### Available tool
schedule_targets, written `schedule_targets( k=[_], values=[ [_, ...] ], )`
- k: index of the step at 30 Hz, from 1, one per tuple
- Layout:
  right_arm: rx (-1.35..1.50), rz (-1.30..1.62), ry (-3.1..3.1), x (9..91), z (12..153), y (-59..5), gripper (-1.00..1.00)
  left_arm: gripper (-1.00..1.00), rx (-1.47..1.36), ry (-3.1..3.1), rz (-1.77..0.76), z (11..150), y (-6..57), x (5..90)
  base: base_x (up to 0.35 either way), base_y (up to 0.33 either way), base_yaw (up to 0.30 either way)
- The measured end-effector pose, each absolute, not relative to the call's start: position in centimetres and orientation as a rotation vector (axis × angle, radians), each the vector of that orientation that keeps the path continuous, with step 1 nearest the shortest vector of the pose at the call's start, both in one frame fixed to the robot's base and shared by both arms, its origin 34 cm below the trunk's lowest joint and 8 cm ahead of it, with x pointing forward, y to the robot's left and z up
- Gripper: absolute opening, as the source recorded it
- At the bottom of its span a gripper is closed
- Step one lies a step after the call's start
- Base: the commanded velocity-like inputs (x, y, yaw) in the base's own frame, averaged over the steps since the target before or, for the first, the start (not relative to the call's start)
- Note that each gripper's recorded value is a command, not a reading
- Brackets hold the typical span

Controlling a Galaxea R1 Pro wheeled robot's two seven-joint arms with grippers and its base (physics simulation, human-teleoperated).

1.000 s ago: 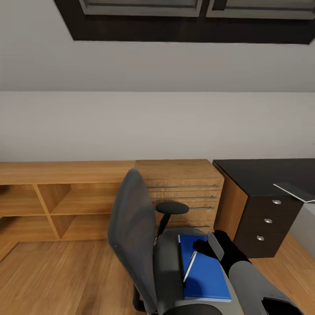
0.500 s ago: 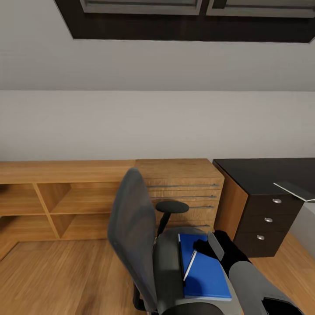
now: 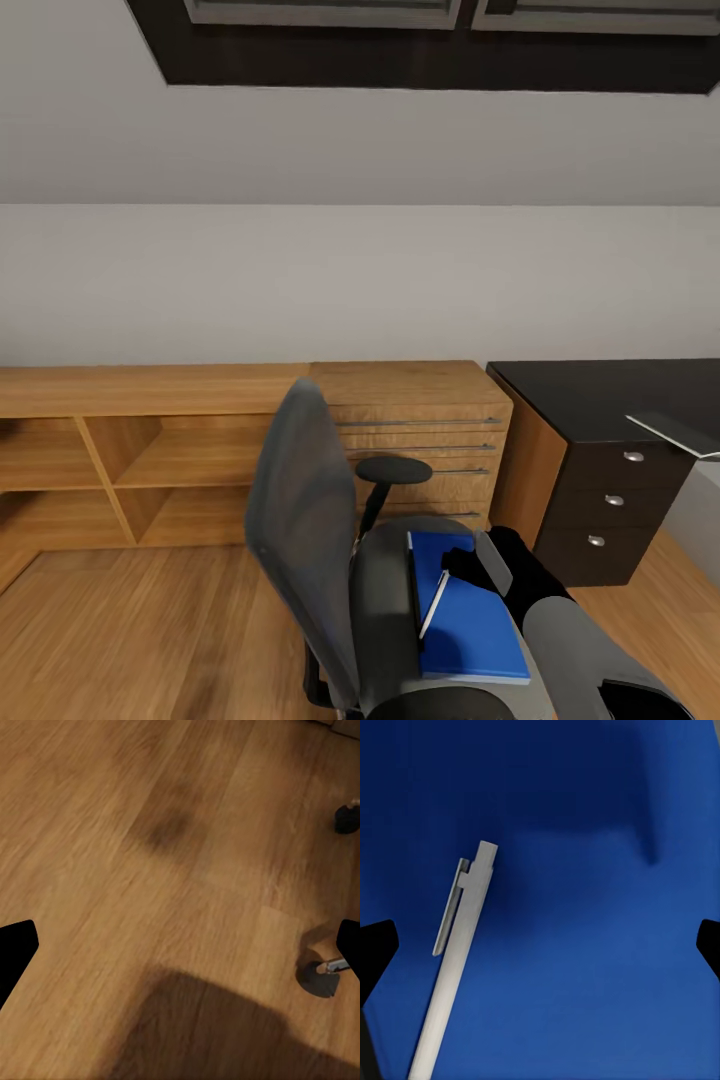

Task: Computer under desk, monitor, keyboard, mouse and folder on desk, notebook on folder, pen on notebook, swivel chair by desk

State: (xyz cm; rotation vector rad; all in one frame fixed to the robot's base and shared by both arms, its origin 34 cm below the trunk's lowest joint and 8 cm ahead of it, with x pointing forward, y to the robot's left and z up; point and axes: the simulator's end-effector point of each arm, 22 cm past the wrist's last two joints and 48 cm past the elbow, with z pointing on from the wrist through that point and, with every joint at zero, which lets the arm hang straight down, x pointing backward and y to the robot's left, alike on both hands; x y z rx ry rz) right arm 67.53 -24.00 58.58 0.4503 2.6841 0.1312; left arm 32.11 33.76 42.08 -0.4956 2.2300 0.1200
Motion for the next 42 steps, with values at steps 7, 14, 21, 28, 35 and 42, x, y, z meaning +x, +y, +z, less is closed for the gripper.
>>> schedule_targets(
  k=[7,14,21,28,35,42],
  values=[
    [0.450,0.135,2.684,67.53,58.59,-23.85,1.00,1.00,-0.496,2.231,0.120,42.07,33.75,32.09,0.000,0.000,0.000],
    [0.450,0.141,2.684,67.55,58.61,-23.64,1.00,1.00,-0.496,2.231,0.119,42.06,33.73,32.10,0.000,0.000,0.000],
    [0.445,0.141,2.685,67.56,58.64,-23.44,1.00,1.00,-0.496,2.231,0.120,42.06,33.72,32.08,0.000,0.000,0.000],
    [0.443,0.142,2.691,67.47,58.65,-23.35,1.00,1.00,-0.496,2.230,0.120,42.08,33.73,32.11,0.000,0.000,0.000],
    [0.440,0.145,2.700,67.30,58.56,-23.27,1.00,1.00,-0.497,2.230,0.120,42.08,33.74,32.08,0.000,0.000,0.000],
    [0.434,0.149,2.721,66.91,58.42,-23.12,1.00,1.00,-0.497,2.229,0.121,42.09,33.82,32.10,0.000,0.000,0.000]
  ],
)
